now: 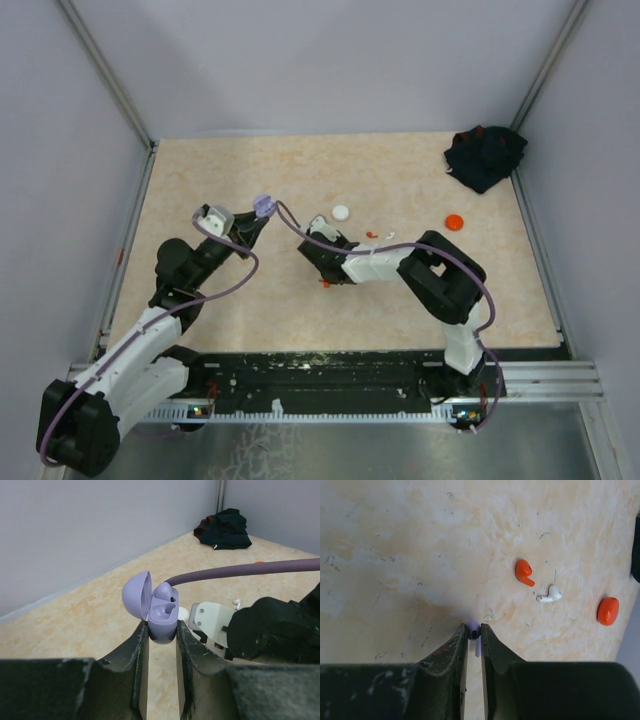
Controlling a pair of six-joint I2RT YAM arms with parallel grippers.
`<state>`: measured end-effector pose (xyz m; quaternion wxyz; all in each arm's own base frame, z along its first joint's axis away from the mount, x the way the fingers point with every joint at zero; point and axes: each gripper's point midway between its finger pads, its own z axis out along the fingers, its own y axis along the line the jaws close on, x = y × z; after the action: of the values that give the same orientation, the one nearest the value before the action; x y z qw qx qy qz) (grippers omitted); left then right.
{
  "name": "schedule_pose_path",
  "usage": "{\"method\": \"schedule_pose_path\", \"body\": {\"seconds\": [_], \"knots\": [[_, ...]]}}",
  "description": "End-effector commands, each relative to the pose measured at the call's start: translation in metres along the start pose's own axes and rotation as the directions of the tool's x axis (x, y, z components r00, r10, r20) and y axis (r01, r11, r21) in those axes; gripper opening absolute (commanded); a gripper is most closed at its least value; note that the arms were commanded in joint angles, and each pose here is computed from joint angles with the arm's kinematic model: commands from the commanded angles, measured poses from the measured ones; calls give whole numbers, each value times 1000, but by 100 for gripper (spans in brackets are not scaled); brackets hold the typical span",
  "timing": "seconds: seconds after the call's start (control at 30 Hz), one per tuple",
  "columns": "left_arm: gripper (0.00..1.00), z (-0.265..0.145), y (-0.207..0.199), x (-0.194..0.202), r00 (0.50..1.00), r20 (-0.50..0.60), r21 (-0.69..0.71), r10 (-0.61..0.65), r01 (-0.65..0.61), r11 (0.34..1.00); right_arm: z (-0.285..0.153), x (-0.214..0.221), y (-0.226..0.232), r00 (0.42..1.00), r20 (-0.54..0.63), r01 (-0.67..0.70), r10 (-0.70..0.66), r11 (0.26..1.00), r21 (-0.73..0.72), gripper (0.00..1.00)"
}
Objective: Insert the wireless bluetooth earbuds into the charging case
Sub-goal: Move the earbud to the center of the board.
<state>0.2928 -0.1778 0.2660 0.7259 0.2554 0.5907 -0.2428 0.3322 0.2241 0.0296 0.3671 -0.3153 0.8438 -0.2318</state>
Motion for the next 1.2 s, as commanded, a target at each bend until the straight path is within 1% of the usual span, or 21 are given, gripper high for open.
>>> {"method": "schedule_pose_path", "body": {"seconds": [0.0, 0.27, 0.4, 0.43, 0.47, 0.53, 0.6, 0.7, 0.8, 0.9, 1.03, 1.17], "knots": [[0, -1, 13, -15, 999, 39, -62, 29, -27, 998, -6, 13, 15, 998, -33, 50, -49, 998, 28, 15], [0, -1, 14, -15, 999, 37, -65, 24, -22, 998, -14, 20, 46, 994, -54, 94, -95, 995, -22, 20], [0, -1, 16, -14, 999, 37, -70, 20, -18, 997, -20, 21, 55, 993, -47, 111, -112, 993, -31, 21], [0, -1, 16, -15, 999, 38, -70, 20, -18, 997, -21, 22, 56, 992, -48, 112, -113, 993, -33, 24], [0, -1, 16, -15, 999, 39, -70, 20, -17, 997, -21, 22, 57, 992, -51, 111, -113, 993, -35, 32], [0, -1, 16, -14, 999, 38, -71, 18, -15, 997, -22, 23, 58, 991, -56, 117, -119, 992, -40, 36], [0, -1, 16, -14, 999, 37, -71, 15, -12, 997, -25, 22, 57, 991, -54, 121, -123, 992, -35, 38], [0, -1, 16, -14, 999, 38, -67, 12, -10, 998, -29, 19, 58, 991, -46, 123, -125, 991, -52, 38], [0, -1, 16, -13, 999, 38, -65, 8, -6, 998, -37, 13, 64, 993, -28, 109, -113, 988, -107, 38], [0, -1, 16, -13, 999, 39, -64, 7, -4, 998, -45, 6, 61, 997, 0, 78, -79, 988, -135, 35], [0, 0, 16, -13, 999, 38, -60, 1, 1, 998, -50, 0, 52, 997, 22, 75, -73, 990, -121, 31], [0, 0, 15, -13, 999, 40, -56, -3, 5, 998, -44, 6, 45, 997, 0, 78, -78, 995, -69, 30]]}}
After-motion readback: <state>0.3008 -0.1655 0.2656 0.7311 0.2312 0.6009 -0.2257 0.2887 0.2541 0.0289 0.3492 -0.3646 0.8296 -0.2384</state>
